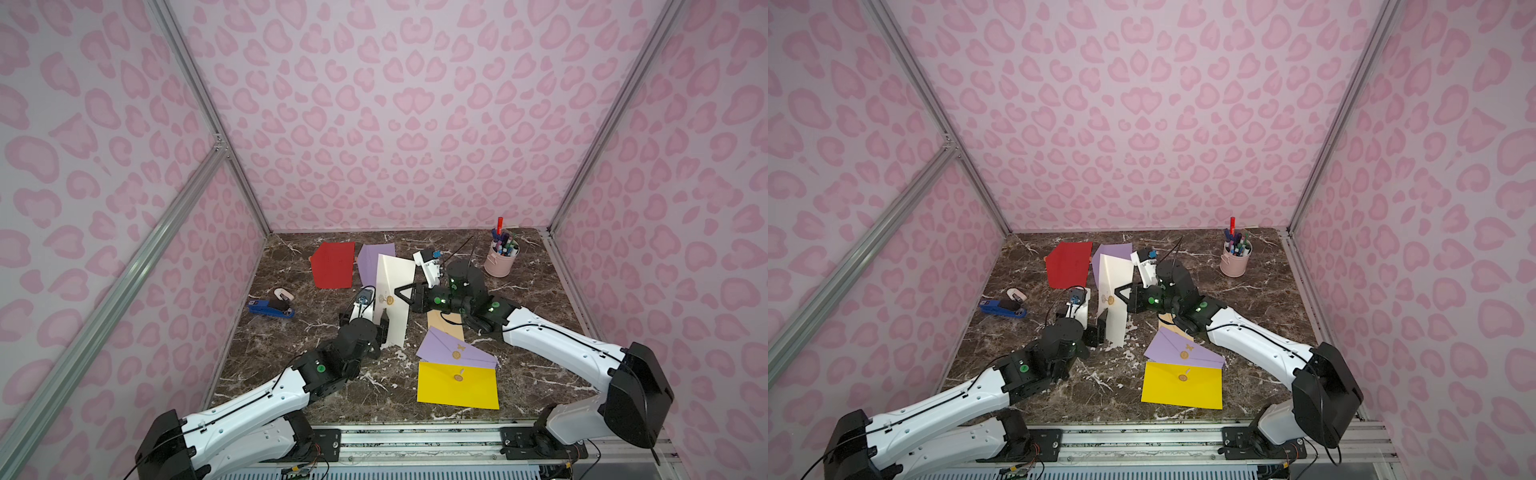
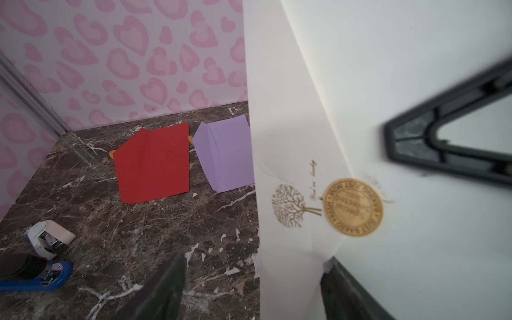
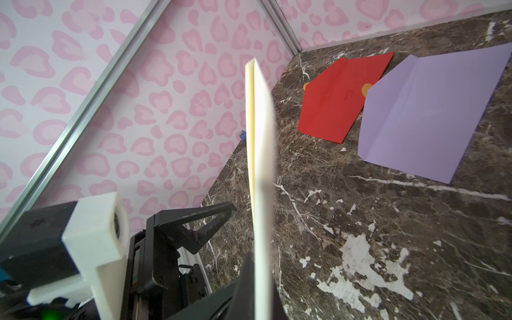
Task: Open the envelope
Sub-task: Open the envelope flap on the envelope.
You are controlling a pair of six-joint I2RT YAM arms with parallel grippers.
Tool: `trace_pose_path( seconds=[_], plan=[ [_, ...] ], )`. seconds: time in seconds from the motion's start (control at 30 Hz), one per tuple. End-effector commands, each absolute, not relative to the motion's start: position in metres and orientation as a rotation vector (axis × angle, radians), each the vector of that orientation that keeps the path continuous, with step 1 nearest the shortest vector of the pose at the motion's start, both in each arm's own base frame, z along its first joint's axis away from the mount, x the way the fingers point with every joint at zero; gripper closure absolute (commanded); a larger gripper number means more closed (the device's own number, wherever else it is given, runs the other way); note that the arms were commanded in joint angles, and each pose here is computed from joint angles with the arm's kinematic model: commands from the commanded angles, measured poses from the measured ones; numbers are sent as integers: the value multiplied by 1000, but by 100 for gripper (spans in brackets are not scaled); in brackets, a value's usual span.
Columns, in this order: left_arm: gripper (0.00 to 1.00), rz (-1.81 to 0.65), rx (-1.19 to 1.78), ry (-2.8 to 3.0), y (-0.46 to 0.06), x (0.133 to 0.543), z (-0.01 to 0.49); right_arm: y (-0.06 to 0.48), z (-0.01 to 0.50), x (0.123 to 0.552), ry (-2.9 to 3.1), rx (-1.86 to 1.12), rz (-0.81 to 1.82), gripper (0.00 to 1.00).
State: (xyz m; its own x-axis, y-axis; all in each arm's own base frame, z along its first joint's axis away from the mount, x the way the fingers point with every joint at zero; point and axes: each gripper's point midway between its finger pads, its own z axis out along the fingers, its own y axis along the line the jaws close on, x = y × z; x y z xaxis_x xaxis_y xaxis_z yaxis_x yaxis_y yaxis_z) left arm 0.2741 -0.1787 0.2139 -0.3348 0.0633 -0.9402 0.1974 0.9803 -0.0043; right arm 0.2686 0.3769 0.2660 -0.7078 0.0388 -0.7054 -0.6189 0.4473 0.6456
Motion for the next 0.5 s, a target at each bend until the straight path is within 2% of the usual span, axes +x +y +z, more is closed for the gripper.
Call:
trace_pose_path(
  seconds=[0.0, 0.47],
  plan=[
    [23, -114, 170, 1909, -173, 275, 214, 379, 267, 264, 2037, -516, 1299, 100],
    [23, -108, 160, 1904, -170, 274, 217, 380, 267, 262, 2036, -523, 1301, 100]
  ],
)
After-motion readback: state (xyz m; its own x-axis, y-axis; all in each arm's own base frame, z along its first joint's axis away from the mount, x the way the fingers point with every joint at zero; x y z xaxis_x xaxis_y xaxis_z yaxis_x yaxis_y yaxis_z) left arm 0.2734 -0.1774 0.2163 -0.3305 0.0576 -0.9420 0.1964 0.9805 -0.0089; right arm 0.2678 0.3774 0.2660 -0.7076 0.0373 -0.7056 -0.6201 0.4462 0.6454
